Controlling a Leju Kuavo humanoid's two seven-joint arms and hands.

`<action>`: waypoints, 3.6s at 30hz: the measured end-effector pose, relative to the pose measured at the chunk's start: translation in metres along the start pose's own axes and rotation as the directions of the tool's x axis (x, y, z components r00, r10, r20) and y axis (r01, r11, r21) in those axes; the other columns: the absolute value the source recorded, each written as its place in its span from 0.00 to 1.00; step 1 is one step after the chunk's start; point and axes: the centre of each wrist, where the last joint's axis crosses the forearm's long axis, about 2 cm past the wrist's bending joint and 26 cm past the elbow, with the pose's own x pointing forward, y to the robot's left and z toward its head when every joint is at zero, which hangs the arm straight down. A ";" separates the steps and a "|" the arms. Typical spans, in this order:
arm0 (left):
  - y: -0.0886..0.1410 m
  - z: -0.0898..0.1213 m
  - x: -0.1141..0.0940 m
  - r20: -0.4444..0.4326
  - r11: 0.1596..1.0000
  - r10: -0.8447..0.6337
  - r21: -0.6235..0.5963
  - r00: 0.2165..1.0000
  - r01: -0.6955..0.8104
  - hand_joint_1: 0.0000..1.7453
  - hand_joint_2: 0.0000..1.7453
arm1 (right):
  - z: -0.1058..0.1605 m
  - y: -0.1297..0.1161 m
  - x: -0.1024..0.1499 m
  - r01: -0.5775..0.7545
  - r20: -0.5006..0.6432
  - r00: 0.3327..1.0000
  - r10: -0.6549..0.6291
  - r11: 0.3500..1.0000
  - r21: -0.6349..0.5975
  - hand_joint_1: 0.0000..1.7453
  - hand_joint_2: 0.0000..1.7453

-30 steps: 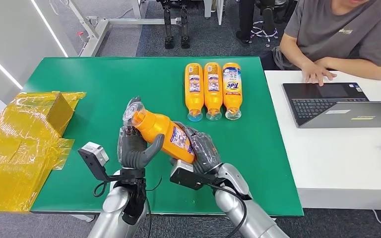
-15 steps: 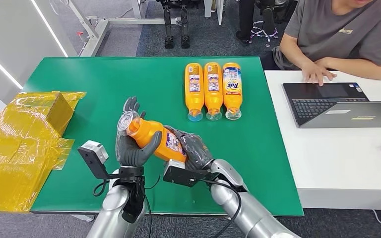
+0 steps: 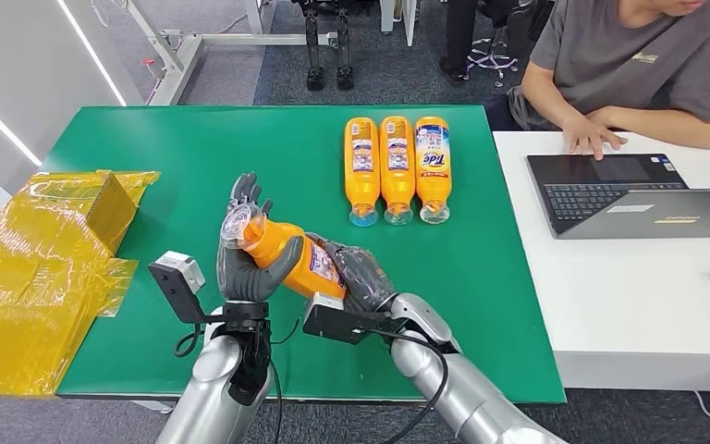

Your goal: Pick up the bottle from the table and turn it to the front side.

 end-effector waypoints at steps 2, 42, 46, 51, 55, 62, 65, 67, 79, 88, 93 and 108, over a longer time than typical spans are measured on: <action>0.000 0.000 0.000 -0.001 1.000 -0.001 -0.001 1.000 0.001 1.00 1.00 | 0.000 0.000 0.001 -0.001 0.002 1.000 0.001 1.000 0.004 1.00 1.00; -0.014 -0.017 -0.005 -0.014 0.997 -0.007 0.079 1.000 0.008 1.00 1.00 | 0.000 0.003 0.004 0.112 0.071 0.993 -0.096 0.952 -0.285 0.00 1.00; -0.015 -0.016 -0.005 -0.019 0.998 0.002 0.069 1.000 -0.001 1.00 1.00 | 0.003 0.006 0.004 0.138 0.079 0.990 -0.117 0.923 -0.359 0.00 0.50; -0.016 -0.015 -0.005 -0.019 0.999 0.018 0.049 1.000 -0.017 1.00 1.00 | 0.011 0.008 0.013 0.186 0.131 0.982 -0.139 0.853 -0.488 0.00 0.50; -0.016 -0.014 -0.004 -0.011 0.999 0.023 0.031 1.000 -0.023 1.00 1.00 | 0.017 0.005 0.025 0.233 0.192 0.970 -0.146 0.774 -0.588 0.00 1.00; -0.013 -0.013 0.002 0.024 0.999 -0.035 0.032 0.999 0.034 1.00 1.00 | 0.026 0.000 0.046 0.300 0.259 0.952 -0.161 0.642 -0.705 0.00 1.00; -0.011 -0.010 0.002 0.027 0.998 -0.054 0.037 0.998 0.053 1.00 1.00 | 0.029 -0.004 0.053 0.316 0.278 0.947 -0.159 0.610 -0.727 0.00 1.00; -0.010 -0.008 0.003 0.027 0.997 -0.060 0.040 0.998 0.059 1.00 1.00 | 0.030 -0.005 0.056 0.323 0.288 0.945 -0.157 0.597 -0.735 0.00 1.00; 0.043 -0.006 0.010 0.189 0.693 -0.716 0.070 0.672 0.718 1.00 1.00 | 0.046 -0.006 0.077 0.322 0.307 0.945 -0.116 0.515 -0.795 0.00 1.00; 0.088 -0.024 0.022 0.319 0.315 -0.905 0.060 0.280 0.947 1.00 1.00 | 0.047 -0.008 0.080 0.337 0.318 0.940 -0.126 0.498 -0.799 0.00 1.00; 0.115 -0.051 0.031 0.362 0.168 -0.925 0.108 0.118 0.980 1.00 1.00 | 0.047 -0.009 0.080 0.337 0.319 0.939 -0.124 0.497 -0.799 0.00 1.00; 0.155 -0.079 0.036 0.406 -0.142 -0.897 0.108 -0.174 0.984 1.00 1.00 | 0.046 -0.009 0.080 0.341 0.322 0.938 -0.126 0.497 -0.798 0.00 1.00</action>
